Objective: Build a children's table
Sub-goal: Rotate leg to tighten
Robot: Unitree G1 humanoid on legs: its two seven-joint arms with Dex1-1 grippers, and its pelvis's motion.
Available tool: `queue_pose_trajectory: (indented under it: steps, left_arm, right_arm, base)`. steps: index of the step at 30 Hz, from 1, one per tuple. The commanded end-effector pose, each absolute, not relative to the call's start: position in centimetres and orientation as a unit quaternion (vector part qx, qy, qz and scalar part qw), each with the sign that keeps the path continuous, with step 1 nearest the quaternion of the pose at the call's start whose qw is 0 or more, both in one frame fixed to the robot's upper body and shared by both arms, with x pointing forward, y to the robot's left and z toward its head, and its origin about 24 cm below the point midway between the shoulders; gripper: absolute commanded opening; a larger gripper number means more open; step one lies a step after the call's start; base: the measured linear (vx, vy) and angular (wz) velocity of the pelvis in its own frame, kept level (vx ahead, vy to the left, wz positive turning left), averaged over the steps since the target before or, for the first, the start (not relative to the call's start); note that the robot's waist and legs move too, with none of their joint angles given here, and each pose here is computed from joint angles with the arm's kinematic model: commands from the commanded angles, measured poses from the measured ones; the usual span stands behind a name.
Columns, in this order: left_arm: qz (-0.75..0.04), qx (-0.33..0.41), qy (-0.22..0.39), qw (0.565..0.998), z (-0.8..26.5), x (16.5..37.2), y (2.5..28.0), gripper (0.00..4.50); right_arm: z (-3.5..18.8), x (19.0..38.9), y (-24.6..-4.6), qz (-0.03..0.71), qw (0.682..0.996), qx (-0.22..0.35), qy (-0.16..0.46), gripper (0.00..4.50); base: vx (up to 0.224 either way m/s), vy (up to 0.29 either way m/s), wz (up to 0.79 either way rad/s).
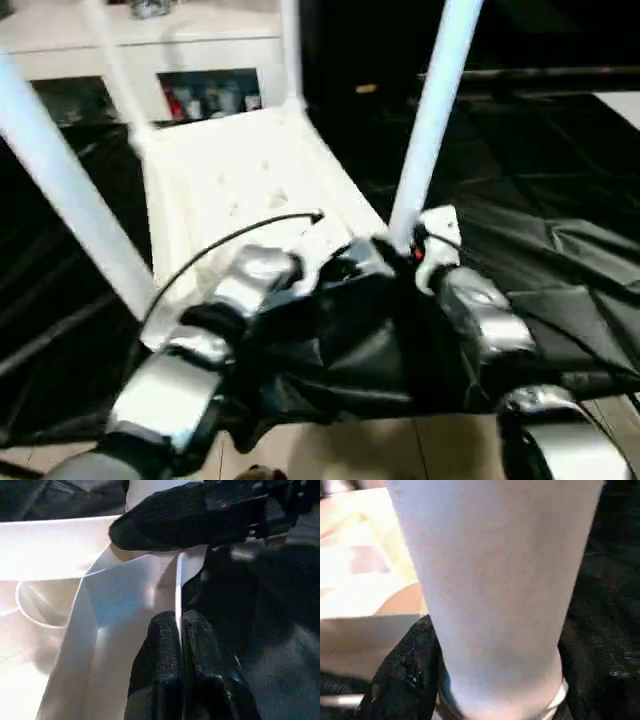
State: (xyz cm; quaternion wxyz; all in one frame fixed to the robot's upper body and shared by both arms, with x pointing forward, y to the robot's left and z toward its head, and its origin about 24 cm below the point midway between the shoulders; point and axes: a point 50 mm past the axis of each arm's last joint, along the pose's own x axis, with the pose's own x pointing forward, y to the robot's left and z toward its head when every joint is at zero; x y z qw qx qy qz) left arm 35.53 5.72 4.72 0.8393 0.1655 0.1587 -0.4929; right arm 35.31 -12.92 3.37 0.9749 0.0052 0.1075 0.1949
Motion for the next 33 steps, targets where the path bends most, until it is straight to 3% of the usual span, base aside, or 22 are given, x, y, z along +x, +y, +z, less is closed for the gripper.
queue_pose_trajectory:
  steps: [1, 3, 5, 10, 16, 20, 28, 33]
  left_arm:
    - [-0.473, 0.157, 0.124, 0.858, 5.9, 36.0, 3.9, 0.0]
    - [-0.483, 0.16, 0.12, 0.853, 5.9, 35.8, 3.8, 0.0]
    - [-0.501, 0.156, 0.117, 0.843, 5.8, 35.6, 3.9, 0.0]
    - [-0.537, 0.154, 0.114, 0.822, 5.7, 35.2, 4.8, 0.0]
    - [-0.592, 0.159, 0.122, 0.781, 5.5, 34.5, 6.8, 0.0]
    - [-0.654, 0.147, 0.132, 0.73, 5.4, 33.5, 8.3, 0.0]
    - [-0.684, 0.149, 0.149, 0.698, 5.1, 32.7, 9.7, 0.0]
    - [-0.688, 0.15, 0.153, 0.693, 5.1, 32.4, 10.3, 0.0]
  right_arm:
    - [1.5, 34.1, -8.9, 0.251, 0.956, 0.016, 0.149, 2.73]
    - [1.8, 33.9, -8.2, 0.287, 0.949, -0.009, 0.129, 2.73]
    - [2.2, 33.9, -8.3, 0.303, 0.946, 0.012, 0.113, 3.29]
    - [3.0, 33.9, -9.4, 0.346, 0.933, 0.002, 0.095, 3.78]
    - [4.0, 33.0, -11.8, 0.457, 0.884, -0.032, 0.087, 3.78]
    - [4.9, 31.5, -14.2, 0.55, 0.827, -0.064, 0.096, 3.78]
    - [5.6, 31.1, -15.9, 0.571, 0.81, -0.09, 0.098, 3.78]
    - [6.0, 31.0, -16.2, 0.584, 0.801, -0.087, 0.101, 3.33]
  base:
    - [0.0, 0.0, 0.0]
    - [0.0, 0.0, 0.0]
    - [0.0, 0.0, 0.0]
    - [0.0, 0.0, 0.0]
    - [0.0, 0.0, 0.0]
    - [0.0, 0.0, 0.0]
    - [0.0, 0.0, 0.0]
    - [0.0, 0.0, 0.0]
